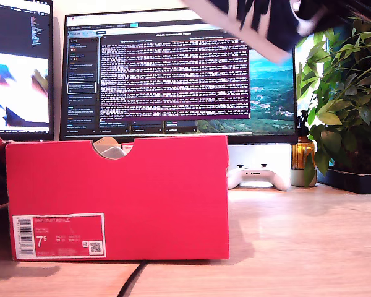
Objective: Pack the blue shoes by picking the first shoe and placing it inside the red shoebox, left side, then picking and rotating the second shoe and placing it in the shoebox
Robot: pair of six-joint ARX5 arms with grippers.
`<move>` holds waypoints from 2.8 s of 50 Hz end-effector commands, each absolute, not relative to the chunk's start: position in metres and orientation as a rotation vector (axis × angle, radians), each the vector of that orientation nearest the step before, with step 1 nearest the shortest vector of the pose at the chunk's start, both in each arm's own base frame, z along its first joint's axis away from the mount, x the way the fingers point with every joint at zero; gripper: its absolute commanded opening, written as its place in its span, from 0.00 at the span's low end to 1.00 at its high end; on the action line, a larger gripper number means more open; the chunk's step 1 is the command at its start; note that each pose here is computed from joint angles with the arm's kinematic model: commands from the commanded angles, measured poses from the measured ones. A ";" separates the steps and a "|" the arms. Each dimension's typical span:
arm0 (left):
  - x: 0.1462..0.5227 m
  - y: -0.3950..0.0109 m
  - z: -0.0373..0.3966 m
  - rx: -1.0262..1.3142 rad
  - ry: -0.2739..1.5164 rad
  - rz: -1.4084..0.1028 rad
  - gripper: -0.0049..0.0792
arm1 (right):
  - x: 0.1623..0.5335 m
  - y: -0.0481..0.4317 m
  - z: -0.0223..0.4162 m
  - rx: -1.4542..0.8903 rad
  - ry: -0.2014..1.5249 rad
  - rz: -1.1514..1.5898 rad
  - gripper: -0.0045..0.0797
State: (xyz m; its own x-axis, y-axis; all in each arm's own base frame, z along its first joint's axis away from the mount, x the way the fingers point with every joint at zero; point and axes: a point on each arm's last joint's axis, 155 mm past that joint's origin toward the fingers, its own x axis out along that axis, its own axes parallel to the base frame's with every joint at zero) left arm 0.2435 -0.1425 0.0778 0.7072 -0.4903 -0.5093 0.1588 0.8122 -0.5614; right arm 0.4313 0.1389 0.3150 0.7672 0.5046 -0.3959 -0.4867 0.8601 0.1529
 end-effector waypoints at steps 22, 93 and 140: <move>0.245 -0.144 0.082 -0.513 0.686 -0.385 0.04 | 0.449 0.216 0.351 -0.333 0.076 0.742 0.04; 0.245 -0.144 0.082 -0.513 0.686 -0.385 0.04 | 0.475 0.275 0.142 -0.754 0.374 0.898 0.04; 0.245 -0.144 0.082 -0.513 0.686 -0.385 0.04 | 0.489 0.295 0.222 -0.346 0.259 0.762 0.30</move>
State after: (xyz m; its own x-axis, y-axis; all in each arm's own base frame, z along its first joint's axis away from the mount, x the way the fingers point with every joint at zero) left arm 0.2435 -0.1424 0.0778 0.7074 -0.4900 -0.5094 0.1586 0.8123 -0.5612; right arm 0.4937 0.2952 0.1671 0.6604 0.6046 -0.4453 -0.7346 0.6431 -0.2164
